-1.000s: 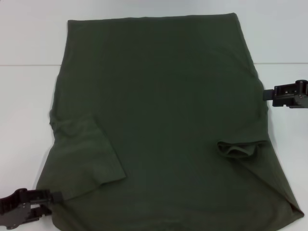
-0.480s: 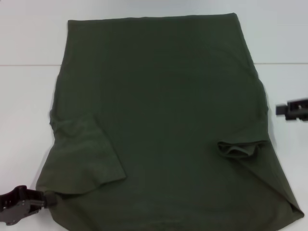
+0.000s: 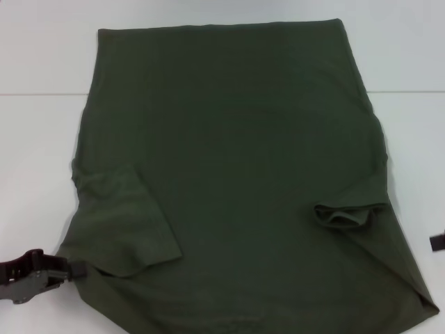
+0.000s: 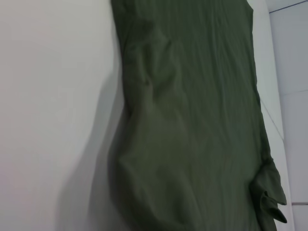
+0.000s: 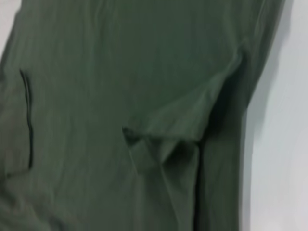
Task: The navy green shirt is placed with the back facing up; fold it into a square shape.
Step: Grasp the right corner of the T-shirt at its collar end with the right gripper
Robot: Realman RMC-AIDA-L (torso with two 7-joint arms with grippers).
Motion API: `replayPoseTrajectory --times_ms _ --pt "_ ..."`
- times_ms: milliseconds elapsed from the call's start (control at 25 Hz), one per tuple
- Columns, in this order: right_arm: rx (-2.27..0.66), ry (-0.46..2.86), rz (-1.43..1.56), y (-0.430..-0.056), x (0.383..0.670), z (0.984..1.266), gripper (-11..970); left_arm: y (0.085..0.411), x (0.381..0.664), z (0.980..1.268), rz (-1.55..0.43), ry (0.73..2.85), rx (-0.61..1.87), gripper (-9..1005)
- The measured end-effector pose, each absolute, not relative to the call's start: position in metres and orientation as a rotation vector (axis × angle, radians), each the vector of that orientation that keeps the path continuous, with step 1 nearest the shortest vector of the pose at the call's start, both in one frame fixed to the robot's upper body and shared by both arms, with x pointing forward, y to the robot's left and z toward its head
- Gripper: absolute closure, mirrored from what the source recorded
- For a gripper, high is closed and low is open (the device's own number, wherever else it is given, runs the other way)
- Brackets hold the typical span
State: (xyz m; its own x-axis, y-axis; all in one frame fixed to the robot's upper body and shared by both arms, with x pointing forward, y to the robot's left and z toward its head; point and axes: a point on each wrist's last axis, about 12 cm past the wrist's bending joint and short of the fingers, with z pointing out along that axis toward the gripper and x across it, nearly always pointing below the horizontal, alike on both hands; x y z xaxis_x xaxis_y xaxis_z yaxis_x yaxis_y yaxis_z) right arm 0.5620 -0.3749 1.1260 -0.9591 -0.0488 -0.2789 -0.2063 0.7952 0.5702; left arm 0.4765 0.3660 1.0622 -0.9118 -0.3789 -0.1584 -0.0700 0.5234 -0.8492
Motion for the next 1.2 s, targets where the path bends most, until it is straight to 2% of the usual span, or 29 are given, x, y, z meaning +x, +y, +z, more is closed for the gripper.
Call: replayPoseTrajectory --times_ms 400,1200 --pt "-0.279 2.772 0.931 -0.362 0.551 1.107 451 0.363 0.484 1.066 -1.341 2.437 -0.359 964" --pt "-0.314 2.834 0.922 -0.348 0.544 1.092 455 0.364 0.487 1.066 -1.328 2.431 -0.369 945"
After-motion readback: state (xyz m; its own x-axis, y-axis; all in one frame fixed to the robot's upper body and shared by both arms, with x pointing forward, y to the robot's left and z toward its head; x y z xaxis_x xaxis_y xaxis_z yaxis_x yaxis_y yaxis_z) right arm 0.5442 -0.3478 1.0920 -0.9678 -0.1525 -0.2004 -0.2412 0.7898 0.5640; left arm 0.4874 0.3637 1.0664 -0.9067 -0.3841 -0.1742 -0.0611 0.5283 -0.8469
